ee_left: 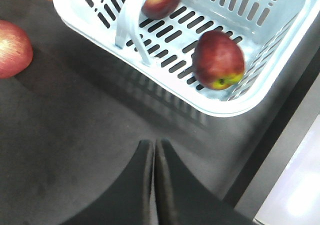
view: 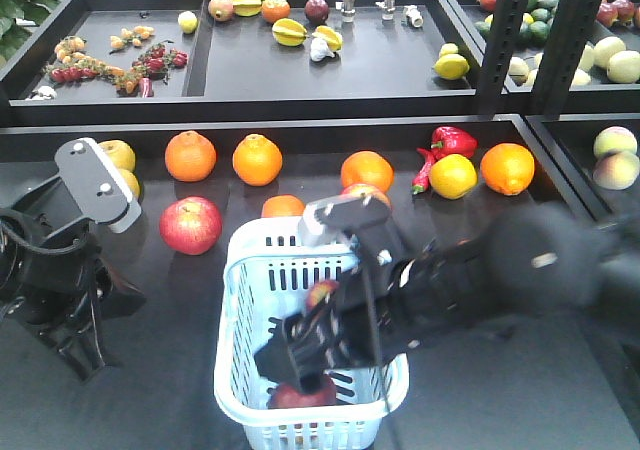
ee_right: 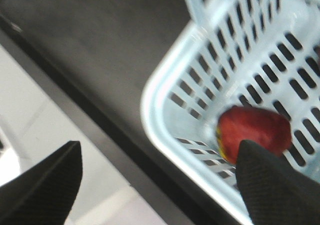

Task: Pick three apples into basket with both arms
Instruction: 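Carry the apple into the basket and release it, then move the right gripper over the dark red apple farther away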

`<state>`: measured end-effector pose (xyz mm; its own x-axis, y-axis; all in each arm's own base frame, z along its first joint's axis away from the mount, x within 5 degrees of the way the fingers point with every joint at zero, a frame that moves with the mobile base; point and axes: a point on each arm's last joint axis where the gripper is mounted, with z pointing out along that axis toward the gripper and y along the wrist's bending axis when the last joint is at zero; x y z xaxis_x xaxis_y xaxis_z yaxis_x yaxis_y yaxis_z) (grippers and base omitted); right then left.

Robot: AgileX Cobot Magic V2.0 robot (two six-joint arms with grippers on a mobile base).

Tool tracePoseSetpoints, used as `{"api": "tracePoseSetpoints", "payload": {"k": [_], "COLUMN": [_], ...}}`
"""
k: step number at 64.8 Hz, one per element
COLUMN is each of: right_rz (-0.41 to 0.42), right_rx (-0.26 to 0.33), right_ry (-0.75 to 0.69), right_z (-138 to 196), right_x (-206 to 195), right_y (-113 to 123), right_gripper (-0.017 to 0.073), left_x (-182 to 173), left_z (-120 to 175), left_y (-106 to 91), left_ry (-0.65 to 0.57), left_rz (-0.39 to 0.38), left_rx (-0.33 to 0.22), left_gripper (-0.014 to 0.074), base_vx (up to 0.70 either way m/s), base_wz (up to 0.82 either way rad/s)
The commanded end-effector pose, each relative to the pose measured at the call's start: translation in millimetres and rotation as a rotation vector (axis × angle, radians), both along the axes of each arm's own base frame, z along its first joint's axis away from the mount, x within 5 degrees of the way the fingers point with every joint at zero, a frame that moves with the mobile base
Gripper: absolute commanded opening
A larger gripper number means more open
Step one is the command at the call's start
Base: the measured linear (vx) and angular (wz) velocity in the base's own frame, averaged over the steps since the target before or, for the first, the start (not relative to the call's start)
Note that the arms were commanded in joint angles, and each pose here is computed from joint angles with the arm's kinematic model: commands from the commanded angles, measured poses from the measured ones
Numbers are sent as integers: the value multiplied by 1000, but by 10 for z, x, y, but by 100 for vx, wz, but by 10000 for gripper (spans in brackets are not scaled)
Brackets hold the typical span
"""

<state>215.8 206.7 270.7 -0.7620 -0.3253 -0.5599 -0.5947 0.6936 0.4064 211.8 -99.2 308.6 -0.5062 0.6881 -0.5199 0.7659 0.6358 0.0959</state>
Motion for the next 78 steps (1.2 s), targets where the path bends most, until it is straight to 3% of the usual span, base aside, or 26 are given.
{"api": "tracePoseSetpoints", "payload": {"k": [1,5,10,24,33,42,58,78], "right_rz": [-23,-54,-92,-352,-460,-504,-539,-523], "right_rx": [93,104,77,-140,-241,-310,-372,-464], "right_ry": [-104,-145,-162,-210,-206,-138,9,134], "right_z": [438,606,775,1053,1083,940,482,71], "right_x": [-55,-33,36,470,710,995,1583,2200], "right_y": [-51,-125,-256,-942,-1297,-1475,-1626,-1641], "right_gripper": [575,575,575,575,575,575,575,575], "left_x": [-1,-1,-1,-1,-1,-1,-1,-1], "left_z": [152,152,152,153,153,153,153,152], "left_y": [-11,-11,-11,-11,-11,-11,-11,-11], "left_ry": [-76,-76,-76,-77,-77,-77,-77,-76], "left_rz": [15,15,15,15,15,15,15,15], "left_rx": [-55,-55,-55,-55,-55,-55,-55,-55], "left_gripper": [-6,-6,-6,-6,-6,-6,-6,-6], "base_vx": [0,0,0,0,0,0,0,0], "base_wz": [0,0,0,0,0,0,0,0]}}
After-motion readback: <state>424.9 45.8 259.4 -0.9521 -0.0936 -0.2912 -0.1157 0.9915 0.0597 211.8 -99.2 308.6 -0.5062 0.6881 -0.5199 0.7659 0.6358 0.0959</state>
